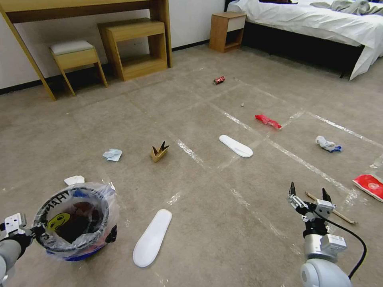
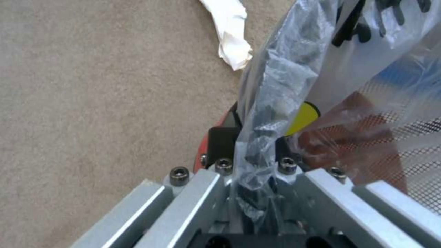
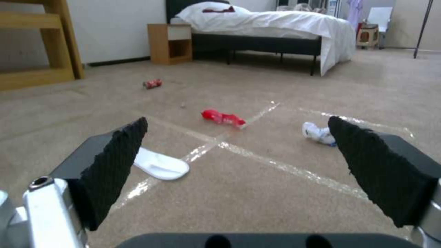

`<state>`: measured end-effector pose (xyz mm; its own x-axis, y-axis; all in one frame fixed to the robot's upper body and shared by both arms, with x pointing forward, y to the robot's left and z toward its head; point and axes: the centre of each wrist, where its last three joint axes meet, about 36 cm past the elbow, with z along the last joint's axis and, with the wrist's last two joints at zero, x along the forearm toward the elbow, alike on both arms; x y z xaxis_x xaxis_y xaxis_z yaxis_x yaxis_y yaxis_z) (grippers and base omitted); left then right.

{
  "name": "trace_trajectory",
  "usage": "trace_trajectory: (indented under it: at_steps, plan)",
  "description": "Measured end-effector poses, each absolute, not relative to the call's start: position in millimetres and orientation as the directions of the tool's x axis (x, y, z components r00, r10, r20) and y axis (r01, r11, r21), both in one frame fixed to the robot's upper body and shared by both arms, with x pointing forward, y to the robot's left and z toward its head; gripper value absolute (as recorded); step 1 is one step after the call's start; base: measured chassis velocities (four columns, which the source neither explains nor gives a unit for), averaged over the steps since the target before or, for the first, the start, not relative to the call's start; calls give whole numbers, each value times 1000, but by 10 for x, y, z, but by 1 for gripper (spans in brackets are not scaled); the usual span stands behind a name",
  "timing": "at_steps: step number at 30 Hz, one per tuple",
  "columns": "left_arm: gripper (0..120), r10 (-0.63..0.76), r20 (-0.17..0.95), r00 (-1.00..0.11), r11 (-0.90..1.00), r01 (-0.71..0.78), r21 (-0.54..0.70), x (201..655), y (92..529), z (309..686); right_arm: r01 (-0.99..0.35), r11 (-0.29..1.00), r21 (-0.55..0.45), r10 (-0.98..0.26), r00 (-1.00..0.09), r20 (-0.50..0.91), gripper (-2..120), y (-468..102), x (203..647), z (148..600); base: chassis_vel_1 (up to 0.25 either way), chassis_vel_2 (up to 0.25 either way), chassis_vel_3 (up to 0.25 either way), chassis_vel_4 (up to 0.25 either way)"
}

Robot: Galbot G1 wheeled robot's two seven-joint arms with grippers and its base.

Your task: Pick up the trash bin and place the garbage on the floor into it.

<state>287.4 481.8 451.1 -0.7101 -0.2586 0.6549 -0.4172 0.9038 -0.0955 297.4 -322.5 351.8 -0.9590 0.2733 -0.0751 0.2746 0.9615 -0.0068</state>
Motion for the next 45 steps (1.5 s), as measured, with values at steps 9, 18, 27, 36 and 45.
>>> trace_trajectory:
  at_steps: [9, 18, 27, 36, 45]
  plan:
    - [1, -261, 653, -711, 903, -419, -96, 2847, 4799, 4516, 265, 964, -4, 264, -962, -69, 100, -3241, 3007, 3564, 0, 0, 0, 0]
    - [1, -258, 654, -711, 903, -419, -99, 2826, 4798, 4478, 226, 970, 86, 226, -974, 4, 100, -3147, 3039, 3532, 0, 0, 0, 0]
    - [1, -264, 660, -703, 901, -423, -91, 2831, 4817, 4442, 185, 921, 342, 85, -955, 285, 100, -2840, 3231, 3693, 0, 0, 0, 0]
    - [1, -283, 673, -684, 891, -448, -80, 2787, 4838, 4351, 193, 850, 491, -220, -716, 663, 100, -2389, 3642, 3638, 0, 0, 0, 0]
    - [1, -308, 682, -663, 878, -474, -64, 2693, 4837, 4288, 113, 804, 583, -485, -443, 754, 100, -1926, 4062, 3436, 0, 0, 0, 0]
